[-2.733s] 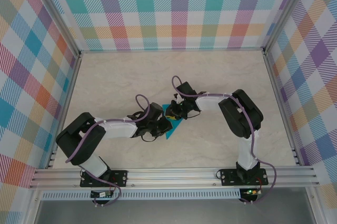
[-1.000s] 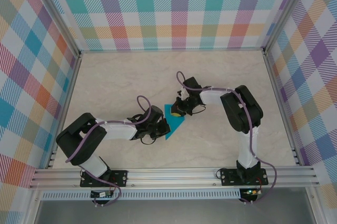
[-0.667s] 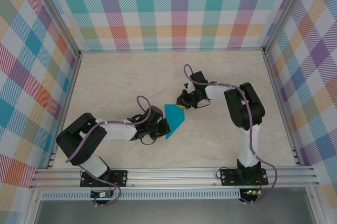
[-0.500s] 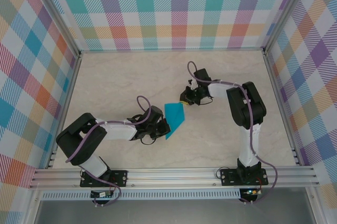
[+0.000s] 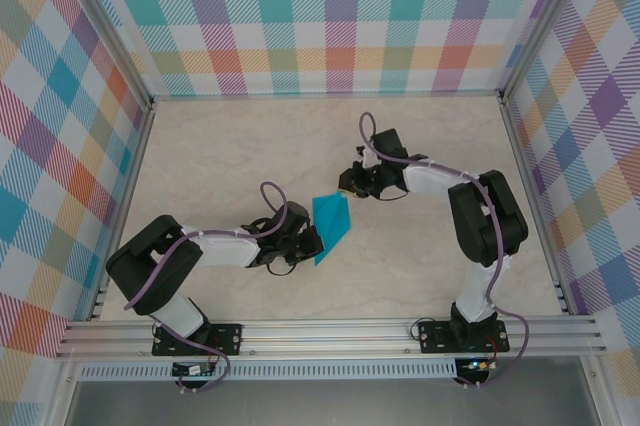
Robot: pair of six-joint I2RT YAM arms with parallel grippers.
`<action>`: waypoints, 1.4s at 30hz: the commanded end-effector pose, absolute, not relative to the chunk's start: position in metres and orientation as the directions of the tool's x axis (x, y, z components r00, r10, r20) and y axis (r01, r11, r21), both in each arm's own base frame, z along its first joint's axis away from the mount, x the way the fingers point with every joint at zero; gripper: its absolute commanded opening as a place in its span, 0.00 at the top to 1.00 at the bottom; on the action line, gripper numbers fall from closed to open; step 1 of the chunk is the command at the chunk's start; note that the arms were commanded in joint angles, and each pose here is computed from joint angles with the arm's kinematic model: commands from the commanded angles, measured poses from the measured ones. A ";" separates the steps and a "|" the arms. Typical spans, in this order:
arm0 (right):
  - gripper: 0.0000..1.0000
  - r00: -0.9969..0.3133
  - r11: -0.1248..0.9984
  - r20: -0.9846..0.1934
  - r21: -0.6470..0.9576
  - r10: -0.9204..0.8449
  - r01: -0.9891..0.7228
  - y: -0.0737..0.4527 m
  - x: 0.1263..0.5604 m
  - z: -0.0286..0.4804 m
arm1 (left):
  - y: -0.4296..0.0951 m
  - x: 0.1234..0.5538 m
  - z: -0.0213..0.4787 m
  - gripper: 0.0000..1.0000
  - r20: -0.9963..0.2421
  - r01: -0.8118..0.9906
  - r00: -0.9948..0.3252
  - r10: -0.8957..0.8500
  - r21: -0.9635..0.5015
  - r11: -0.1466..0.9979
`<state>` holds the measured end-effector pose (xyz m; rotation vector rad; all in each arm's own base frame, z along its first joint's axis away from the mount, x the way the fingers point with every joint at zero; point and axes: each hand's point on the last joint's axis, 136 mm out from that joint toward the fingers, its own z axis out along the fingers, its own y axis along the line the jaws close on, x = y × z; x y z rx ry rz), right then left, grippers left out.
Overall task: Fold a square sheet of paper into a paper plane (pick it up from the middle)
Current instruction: Fourth fold the wing at the center of the table.
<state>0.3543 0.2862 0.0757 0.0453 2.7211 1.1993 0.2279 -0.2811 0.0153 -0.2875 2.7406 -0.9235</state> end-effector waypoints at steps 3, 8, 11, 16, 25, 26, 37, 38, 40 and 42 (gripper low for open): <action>0.83 -0.997 0.662 -0.068 0.747 -0.021 -0.065 0.317 0.306 0.062 | -0.226 0.171 -0.046 0.98 -0.005 -0.196 -0.977 -0.211 -0.347 0.917; 0.82 -0.996 0.662 -0.050 0.745 -0.077 -0.088 0.336 0.291 0.054 | -0.226 0.170 -0.047 0.98 -0.003 -0.197 -0.978 -0.211 -0.344 0.918; 0.82 -0.996 0.689 -0.040 0.720 -0.083 -0.087 0.338 0.288 0.043 | -0.227 0.170 -0.048 0.98 0.001 -0.196 -0.978 -0.208 -0.345 0.918; 0.83 -0.997 0.721 -0.003 0.690 -0.083 -0.062 0.336 0.289 0.021 | -0.228 0.170 -0.048 0.98 -0.001 -0.194 -0.978 -0.207 -0.347 0.918; 0.83 -0.999 0.806 -0.026 0.592 0.029 0.008 0.298 0.323 -0.007 | -0.227 0.166 -0.052 0.98 0.009 -0.191 -0.980 -0.199 -0.339 0.921; 0.83 -0.999 0.806 -0.035 0.592 0.040 0.012 0.294 0.330 -0.006 | -0.226 0.166 -0.052 0.98 0.010 -0.190 -0.980 -0.199 -0.337 0.922; 0.83 -0.987 0.810 -0.121 0.586 0.107 0.016 0.265 0.393 0.013 | -0.224 0.163 -0.054 0.98 0.017 -0.192 -0.980 -0.198 -0.333 0.923; 0.82 -0.986 0.807 -0.133 0.591 0.106 0.007 0.266 0.396 0.020 | -0.224 0.162 -0.054 0.98 0.018 -0.190 -0.981 -0.195 -0.335 0.923; 0.81 -0.983 0.796 -0.155 0.605 0.103 -0.012 0.266 0.398 0.036 | -0.225 0.163 -0.054 0.98 0.020 -0.189 -0.981 -0.194 -0.337 0.922; 0.80 -0.980 0.764 -0.173 0.645 0.095 -0.039 0.272 0.394 0.058 | -0.225 0.163 -0.054 0.97 0.019 -0.189 -0.981 -0.195 -0.339 0.922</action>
